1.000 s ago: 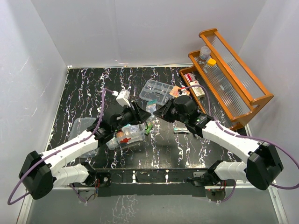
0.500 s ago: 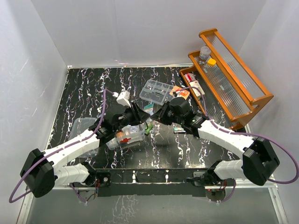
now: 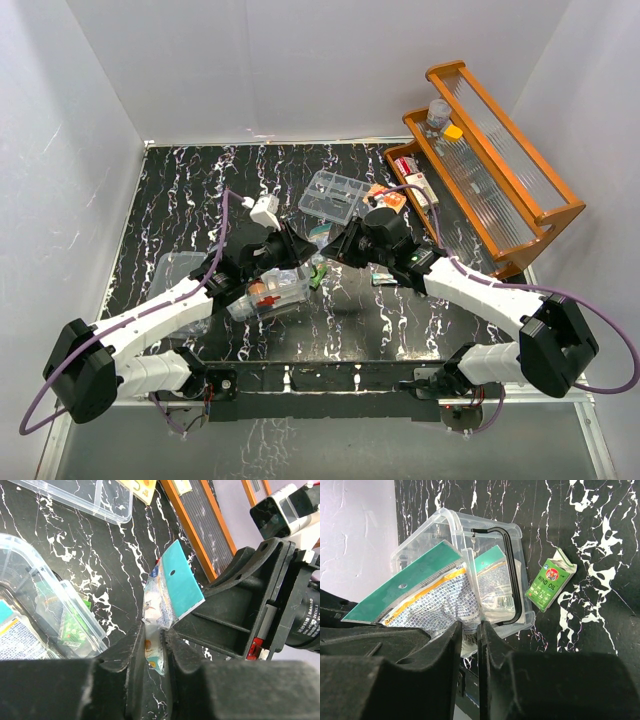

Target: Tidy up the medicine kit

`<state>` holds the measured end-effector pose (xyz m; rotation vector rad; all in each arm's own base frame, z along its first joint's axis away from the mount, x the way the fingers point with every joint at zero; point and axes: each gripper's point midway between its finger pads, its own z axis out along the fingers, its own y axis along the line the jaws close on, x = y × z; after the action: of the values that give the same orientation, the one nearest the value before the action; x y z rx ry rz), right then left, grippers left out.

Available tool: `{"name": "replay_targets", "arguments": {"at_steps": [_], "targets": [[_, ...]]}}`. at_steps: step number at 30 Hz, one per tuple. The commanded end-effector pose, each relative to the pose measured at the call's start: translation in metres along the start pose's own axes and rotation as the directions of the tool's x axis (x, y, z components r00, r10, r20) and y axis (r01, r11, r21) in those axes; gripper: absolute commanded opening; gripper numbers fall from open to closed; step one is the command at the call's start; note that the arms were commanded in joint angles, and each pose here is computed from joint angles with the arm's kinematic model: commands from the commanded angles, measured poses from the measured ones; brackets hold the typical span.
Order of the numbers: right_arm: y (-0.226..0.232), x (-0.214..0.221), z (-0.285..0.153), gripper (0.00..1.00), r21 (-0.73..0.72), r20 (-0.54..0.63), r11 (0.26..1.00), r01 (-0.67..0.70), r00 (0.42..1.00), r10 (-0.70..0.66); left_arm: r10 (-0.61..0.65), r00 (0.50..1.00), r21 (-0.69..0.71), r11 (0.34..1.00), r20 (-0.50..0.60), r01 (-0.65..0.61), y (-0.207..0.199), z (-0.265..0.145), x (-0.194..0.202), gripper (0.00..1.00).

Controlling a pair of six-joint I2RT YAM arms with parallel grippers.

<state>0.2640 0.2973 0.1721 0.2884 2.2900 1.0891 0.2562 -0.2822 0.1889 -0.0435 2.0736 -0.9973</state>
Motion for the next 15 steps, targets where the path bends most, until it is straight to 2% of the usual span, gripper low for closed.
{"name": "replay_targets", "arguments": {"at_steps": [1,9,13,15], "targets": [[0.043,-0.009,-0.008,0.18,-0.154,0.015,0.988,0.032,0.999,-0.030,0.062,0.998,0.070,0.996,0.005,-0.062,-0.018,-0.006,-0.009,0.09],[0.040,-0.017,-0.022,0.39,-0.136,0.073,0.990,0.047,0.997,-0.038,0.053,0.998,0.016,0.998,0.024,-0.053,0.000,-0.027,-0.028,0.03],[0.040,-0.025,-0.033,0.44,-0.121,0.117,0.989,0.081,0.991,-0.066,0.044,0.999,-0.053,0.998,0.014,-0.043,0.015,-0.044,-0.037,0.04],[0.038,-0.029,-0.039,0.45,-0.109,0.143,0.990,0.085,0.987,-0.069,0.046,0.999,-0.132,0.990,-0.005,-0.047,0.029,-0.055,-0.035,0.05]]}}
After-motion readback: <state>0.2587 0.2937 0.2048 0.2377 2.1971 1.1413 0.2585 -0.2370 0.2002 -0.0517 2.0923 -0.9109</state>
